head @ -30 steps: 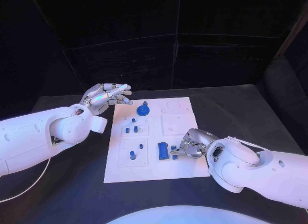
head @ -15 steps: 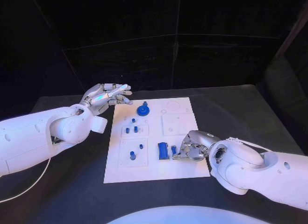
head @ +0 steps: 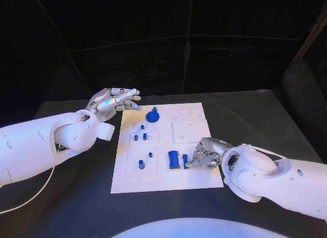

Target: Assemble the parts on the task board

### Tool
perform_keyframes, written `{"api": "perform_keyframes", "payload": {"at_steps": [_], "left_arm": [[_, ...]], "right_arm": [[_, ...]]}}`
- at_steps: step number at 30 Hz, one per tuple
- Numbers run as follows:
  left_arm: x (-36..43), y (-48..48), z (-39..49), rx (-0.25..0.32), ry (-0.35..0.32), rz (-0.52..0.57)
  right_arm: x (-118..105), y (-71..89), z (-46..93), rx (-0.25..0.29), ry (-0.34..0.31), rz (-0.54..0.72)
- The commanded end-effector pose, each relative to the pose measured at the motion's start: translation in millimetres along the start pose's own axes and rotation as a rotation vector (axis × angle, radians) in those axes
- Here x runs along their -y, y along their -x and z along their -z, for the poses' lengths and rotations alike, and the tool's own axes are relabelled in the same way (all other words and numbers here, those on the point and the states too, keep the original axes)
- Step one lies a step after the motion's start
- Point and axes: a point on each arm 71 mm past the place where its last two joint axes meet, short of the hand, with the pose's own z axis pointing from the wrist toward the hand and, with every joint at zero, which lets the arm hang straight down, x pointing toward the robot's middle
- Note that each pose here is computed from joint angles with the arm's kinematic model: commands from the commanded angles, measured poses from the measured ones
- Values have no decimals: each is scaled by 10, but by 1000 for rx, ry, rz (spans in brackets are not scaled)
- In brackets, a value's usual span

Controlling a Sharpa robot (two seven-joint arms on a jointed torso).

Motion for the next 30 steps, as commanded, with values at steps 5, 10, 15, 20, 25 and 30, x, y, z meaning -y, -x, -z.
{"api": "perform_keyframes", "payload": {"at_steps": [5,10,15,20,25,30], "left_arm": [[9,-8,-4,-10,-5,6],[8,-1,-1,-7,-6,5],[7,29,-3,8,-17,-1],[9,76,-17,32,-40,-13],[-3,168,-69,78,-61,-17],[-20,264,-162,121,-71,-21]], "right_arm": [[-37,28,42,24,52,-41],[8,73,108,-3,146,-196],[128,344,39,15,266,-458],[314,663,-171,64,302,-674],[549,1013,-502,151,348,-871],[642,1239,-797,225,393,-947]]}}
